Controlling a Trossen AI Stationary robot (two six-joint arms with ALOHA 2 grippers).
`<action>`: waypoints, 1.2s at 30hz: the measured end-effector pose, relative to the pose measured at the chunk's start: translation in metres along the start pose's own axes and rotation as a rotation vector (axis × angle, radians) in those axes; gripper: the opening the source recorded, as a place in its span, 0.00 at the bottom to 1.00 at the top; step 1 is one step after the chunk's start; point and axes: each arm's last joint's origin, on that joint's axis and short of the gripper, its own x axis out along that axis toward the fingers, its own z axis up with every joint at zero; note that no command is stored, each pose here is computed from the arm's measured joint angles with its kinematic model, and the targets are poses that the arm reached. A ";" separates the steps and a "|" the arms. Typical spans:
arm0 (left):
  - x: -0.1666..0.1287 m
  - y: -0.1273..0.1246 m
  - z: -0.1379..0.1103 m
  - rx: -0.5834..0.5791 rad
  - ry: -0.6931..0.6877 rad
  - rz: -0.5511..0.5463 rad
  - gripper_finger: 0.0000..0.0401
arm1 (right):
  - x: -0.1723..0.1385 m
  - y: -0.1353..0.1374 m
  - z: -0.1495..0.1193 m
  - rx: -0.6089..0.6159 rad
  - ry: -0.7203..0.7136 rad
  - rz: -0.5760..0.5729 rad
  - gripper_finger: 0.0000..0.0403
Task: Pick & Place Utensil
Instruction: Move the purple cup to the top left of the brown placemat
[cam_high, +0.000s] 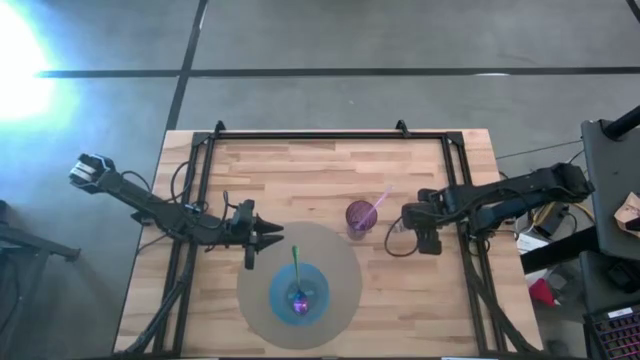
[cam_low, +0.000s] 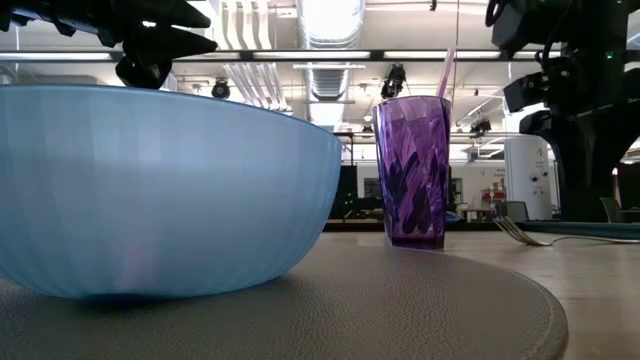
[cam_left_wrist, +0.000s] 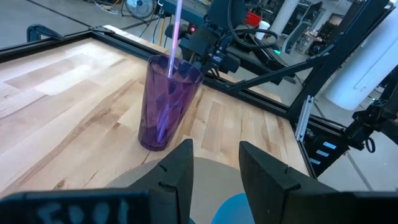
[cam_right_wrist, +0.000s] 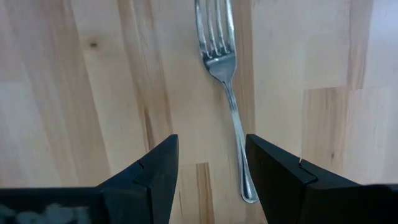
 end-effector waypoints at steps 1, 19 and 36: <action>0.000 0.000 0.000 0.000 0.000 0.000 0.30 | 0.000 -0.001 0.000 0.005 -0.001 -0.001 0.45; 0.000 0.001 -0.002 0.005 0.011 0.000 0.30 | 0.008 -0.028 0.004 0.161 0.043 -0.017 0.45; 0.000 0.001 -0.004 0.010 0.025 -0.018 0.30 | 0.013 -0.027 0.004 0.162 0.066 0.000 0.45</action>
